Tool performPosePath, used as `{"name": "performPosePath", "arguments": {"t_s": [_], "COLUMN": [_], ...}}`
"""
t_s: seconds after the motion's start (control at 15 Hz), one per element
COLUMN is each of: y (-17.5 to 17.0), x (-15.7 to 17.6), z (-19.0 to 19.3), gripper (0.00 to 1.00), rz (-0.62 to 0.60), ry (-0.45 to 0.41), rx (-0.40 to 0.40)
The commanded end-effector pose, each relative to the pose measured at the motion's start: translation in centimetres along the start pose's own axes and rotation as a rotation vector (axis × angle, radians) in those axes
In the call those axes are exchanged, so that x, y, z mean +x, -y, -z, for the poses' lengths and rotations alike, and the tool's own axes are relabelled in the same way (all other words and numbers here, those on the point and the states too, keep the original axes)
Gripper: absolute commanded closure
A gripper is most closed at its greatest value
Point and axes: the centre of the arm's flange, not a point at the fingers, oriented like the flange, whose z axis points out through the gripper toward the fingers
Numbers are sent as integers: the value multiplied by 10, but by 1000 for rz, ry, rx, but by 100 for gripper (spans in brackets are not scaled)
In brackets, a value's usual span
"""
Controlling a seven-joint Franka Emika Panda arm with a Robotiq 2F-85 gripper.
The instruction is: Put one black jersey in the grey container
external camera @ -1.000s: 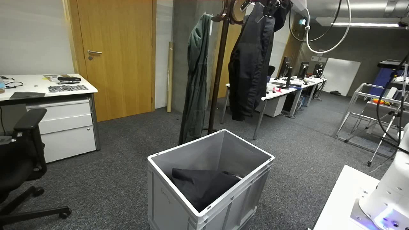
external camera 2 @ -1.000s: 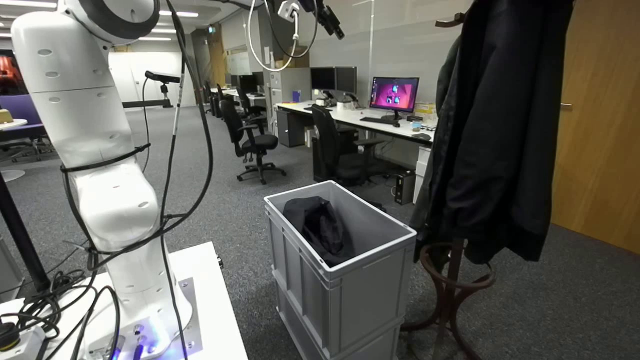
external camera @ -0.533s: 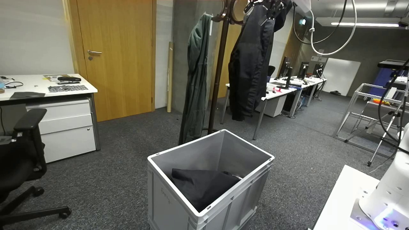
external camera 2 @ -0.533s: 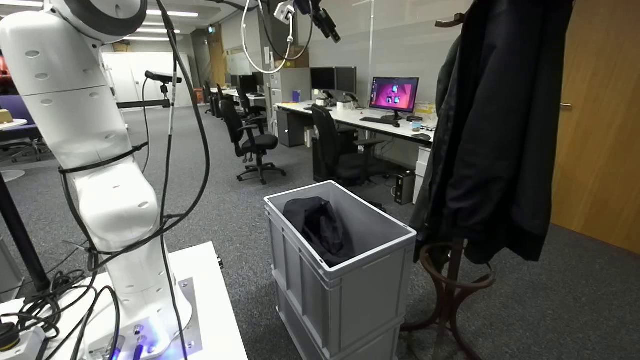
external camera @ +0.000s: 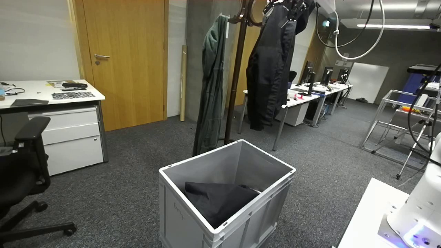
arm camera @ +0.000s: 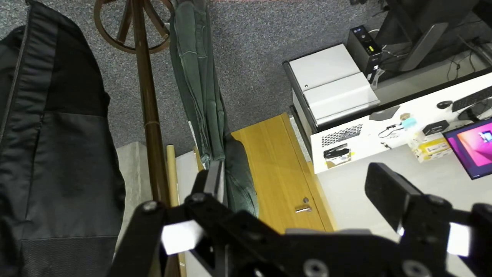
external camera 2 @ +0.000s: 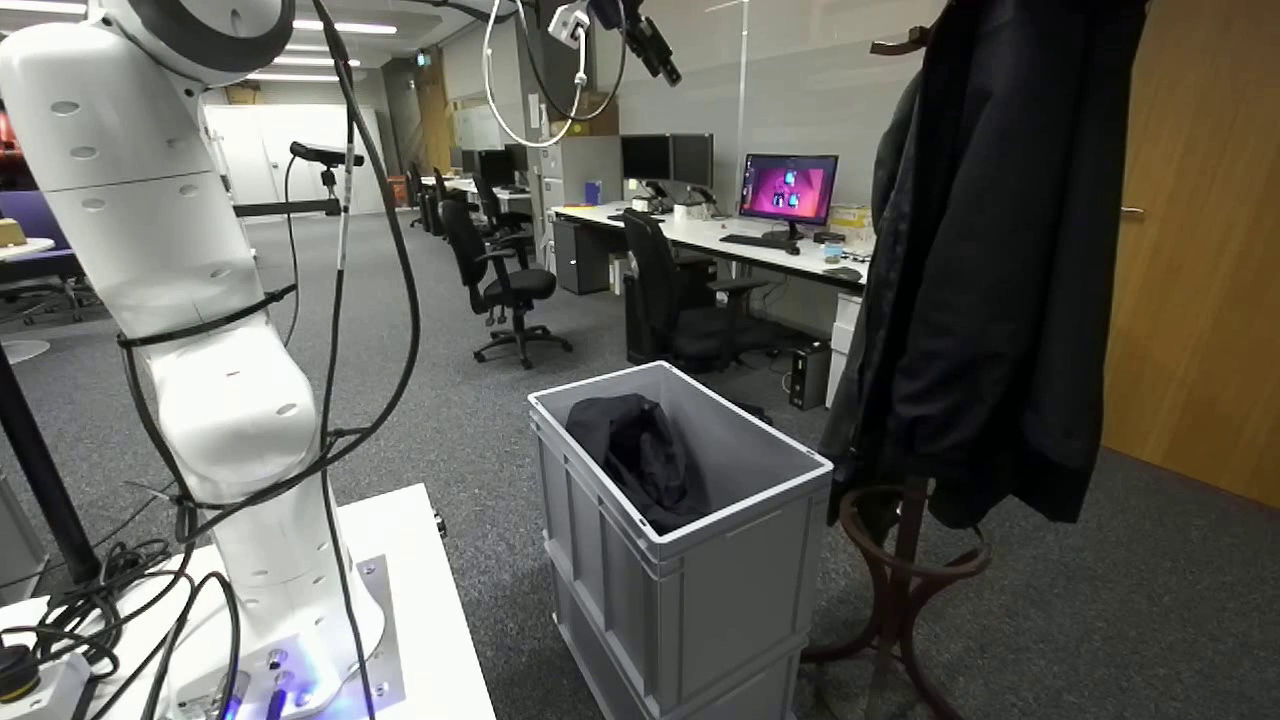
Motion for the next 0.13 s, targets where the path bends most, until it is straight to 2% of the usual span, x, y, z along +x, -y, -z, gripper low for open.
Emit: {"name": "performPosePath", "arguments": {"t_s": [0.0,0.07], "y": [0,0], "x": [0,0], "z": [0,0], "gripper": [0,0], "rz": [0,0], "ry": [0,0], "rx": [0,0]}}
